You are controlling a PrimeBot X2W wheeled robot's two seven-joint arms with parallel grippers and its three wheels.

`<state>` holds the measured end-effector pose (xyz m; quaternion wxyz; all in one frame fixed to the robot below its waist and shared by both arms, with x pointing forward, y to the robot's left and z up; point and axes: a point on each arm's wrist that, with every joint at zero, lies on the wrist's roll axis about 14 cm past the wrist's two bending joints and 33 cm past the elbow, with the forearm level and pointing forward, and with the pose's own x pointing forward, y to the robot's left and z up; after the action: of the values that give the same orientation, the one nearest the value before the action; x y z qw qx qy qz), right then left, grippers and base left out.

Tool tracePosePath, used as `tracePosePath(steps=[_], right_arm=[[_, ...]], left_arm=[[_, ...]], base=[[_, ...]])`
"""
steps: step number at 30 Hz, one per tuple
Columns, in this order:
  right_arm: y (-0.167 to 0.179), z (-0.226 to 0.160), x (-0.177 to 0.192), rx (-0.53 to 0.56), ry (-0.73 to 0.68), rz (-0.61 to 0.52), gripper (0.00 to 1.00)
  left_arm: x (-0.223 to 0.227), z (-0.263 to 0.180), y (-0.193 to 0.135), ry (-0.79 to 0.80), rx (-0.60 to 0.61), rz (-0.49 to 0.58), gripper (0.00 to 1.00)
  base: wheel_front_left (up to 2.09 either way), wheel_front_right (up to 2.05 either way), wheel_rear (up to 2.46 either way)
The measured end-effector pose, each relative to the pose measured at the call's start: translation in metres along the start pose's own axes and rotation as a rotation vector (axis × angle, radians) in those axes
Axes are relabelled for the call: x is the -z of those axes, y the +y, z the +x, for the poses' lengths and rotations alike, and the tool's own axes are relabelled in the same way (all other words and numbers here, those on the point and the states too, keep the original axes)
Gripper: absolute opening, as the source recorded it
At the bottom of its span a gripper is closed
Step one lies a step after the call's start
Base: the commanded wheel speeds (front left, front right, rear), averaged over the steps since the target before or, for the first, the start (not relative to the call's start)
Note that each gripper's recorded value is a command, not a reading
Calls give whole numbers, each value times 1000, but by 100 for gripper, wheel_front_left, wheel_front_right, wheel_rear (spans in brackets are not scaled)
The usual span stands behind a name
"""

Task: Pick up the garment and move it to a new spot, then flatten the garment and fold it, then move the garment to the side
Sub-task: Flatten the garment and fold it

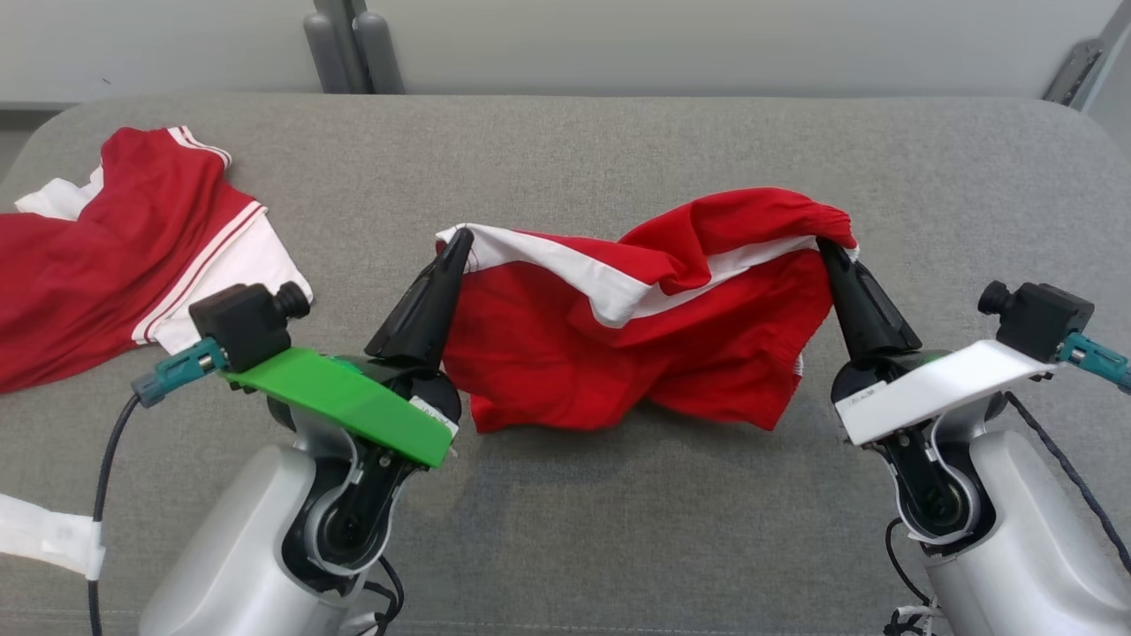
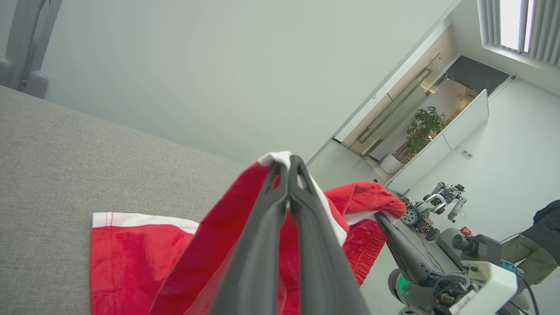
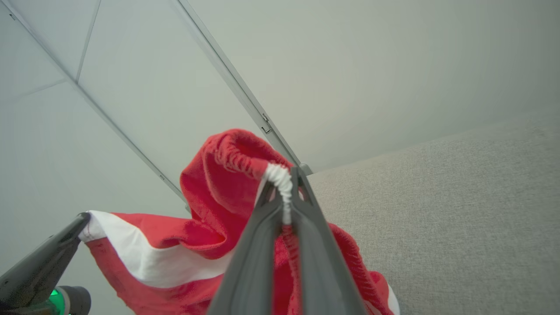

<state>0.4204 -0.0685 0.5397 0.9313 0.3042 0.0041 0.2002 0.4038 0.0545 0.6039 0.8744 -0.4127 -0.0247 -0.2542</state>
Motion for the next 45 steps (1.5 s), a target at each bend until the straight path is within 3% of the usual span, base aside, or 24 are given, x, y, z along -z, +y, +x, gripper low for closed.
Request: tracePosePath(steps=[6,10,18,25,30,35,40,45], right_arm=[[23,-4,-27,-59,-5,226,0],[46,-11,-39,-145,39,287,0],[94,-32,-73,-346,65,322,0],[97,-55,-120,-383,-57,326,0],[112,-76,-161,-455,-155,275,0],[139,-97,-172,-568,-114,199,0],[117,-95,-185,-482,-117,196,0],[51,-67,-179,-239,-76,279,0]], left_arm=[[-33,-18,-17,-82,22,38,0],[-55,-27,-29,-129,37,60,0],[-92,-37,-45,-191,67,126,0],[-120,-46,-66,-256,126,158,0],[-129,-46,-85,-252,194,191,0],[-132,-44,-93,-218,229,230,0],[-132,-37,-84,-155,222,225,0],[-110,-19,-34,1,100,182,0]], base=[[0,0,0],[0,0,0],[0,0,0],[0,0,0],[0,0,0],[0,0,0],[0,0,0],[0,0,0]])
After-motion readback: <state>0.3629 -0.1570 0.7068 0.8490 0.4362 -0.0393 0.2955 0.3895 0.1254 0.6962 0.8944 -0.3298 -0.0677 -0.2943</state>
